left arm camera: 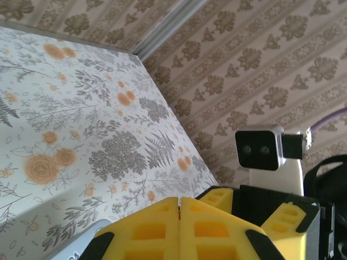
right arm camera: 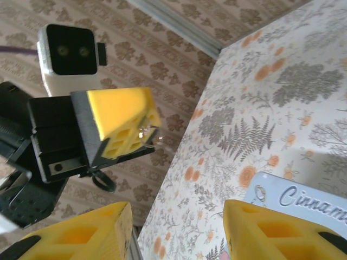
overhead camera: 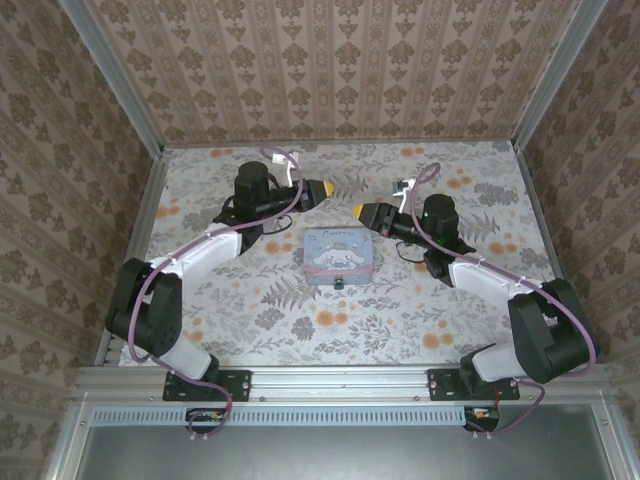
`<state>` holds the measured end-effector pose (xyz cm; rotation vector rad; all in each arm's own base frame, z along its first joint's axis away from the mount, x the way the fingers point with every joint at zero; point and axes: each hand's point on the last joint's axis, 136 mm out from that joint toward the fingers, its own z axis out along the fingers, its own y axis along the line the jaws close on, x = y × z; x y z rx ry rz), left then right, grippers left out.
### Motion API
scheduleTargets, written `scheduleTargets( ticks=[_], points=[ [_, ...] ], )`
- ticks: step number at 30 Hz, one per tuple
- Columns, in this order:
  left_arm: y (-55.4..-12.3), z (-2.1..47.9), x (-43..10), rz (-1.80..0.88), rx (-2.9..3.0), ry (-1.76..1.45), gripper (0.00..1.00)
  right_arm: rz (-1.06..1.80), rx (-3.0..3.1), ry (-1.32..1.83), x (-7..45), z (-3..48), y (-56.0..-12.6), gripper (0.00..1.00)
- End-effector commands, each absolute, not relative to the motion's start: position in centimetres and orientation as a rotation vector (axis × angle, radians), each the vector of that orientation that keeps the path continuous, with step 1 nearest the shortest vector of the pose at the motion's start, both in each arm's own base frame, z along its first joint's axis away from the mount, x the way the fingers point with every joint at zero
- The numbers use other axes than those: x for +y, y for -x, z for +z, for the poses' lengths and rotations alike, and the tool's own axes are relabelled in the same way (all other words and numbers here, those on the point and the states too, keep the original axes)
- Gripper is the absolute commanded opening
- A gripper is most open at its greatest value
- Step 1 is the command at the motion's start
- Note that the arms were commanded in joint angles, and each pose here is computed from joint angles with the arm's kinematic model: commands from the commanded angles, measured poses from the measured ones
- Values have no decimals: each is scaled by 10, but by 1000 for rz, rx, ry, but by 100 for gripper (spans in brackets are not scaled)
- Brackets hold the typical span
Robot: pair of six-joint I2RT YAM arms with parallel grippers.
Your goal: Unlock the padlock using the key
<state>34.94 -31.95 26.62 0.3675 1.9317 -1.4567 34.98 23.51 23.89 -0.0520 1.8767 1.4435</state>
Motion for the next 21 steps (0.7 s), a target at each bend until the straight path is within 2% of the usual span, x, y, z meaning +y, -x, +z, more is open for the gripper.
scheduleTargets(
  ticks=[1,21],
  points=[
    [-333,285,-326,-1483,1839,-506,0,1468,1794,205,244,262,-349,49],
    [-332,274,-352,-1573,1832,-438,0,1556,1692,180,252,272,-358,46]
  ],
)
